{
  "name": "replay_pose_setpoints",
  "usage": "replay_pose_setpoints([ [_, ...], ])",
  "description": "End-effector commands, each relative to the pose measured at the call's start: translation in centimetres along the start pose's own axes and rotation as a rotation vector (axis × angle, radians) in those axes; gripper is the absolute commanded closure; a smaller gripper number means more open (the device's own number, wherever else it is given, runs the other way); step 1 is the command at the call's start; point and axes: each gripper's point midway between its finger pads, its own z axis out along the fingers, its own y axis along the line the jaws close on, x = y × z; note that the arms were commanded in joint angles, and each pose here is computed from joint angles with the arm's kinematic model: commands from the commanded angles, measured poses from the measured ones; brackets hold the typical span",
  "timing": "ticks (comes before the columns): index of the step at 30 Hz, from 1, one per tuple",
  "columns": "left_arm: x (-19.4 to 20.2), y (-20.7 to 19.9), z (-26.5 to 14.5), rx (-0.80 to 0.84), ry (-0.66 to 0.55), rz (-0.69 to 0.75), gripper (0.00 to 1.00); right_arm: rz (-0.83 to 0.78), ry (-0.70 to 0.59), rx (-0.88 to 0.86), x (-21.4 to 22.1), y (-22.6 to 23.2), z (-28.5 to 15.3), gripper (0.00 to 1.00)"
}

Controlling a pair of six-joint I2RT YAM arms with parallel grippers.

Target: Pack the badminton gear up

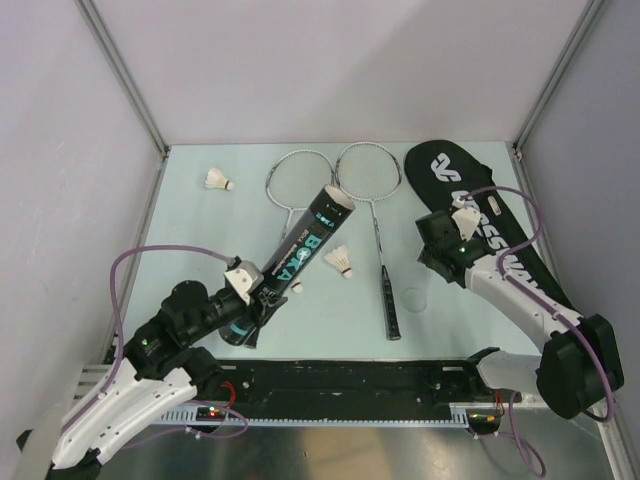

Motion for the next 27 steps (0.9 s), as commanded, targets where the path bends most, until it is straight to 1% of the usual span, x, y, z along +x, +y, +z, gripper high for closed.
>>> replay_pose_setpoints([
  [1, -3.2, -1.0, -0.4, 0.052, -0.124, -0.027, 0.7, 0.016, -0.171, 0.08, -4.6, 0.2, 0.6, 0.48],
  [7, -3.0, -1.0, -0.9, 0.054, -0.156, -0.005, 0.69, -0.091, -0.175, 0.167, -4.8, 0.8, 3.0, 0.44],
  [14, -2.9, -1.5, -0.5, 0.084, -0.144, -0.001, 0.68, -0.19, -0.162, 0.277, -4.1, 0.9, 5.1, 0.45],
  [18, -2.8, -1.4, -0.4, 0.08, -0.142, 0.002, 0.68, -0.211, -0.143, 0.289, -3.7, 1.2, 5.9, 0.45],
  [24, -2.9, -1.1, -0.6, 0.06, -0.151, 0.006, 0.68, -0.214, -0.152, 0.274, -3.8, 1.9, 5.5, 0.46],
  [27, -2.9, -1.1, -0.6, 0.058, -0.155, 0.007, 0.68, -0.218, -0.155, 0.299, -3.7, 1.5, 5.6, 0.48],
])
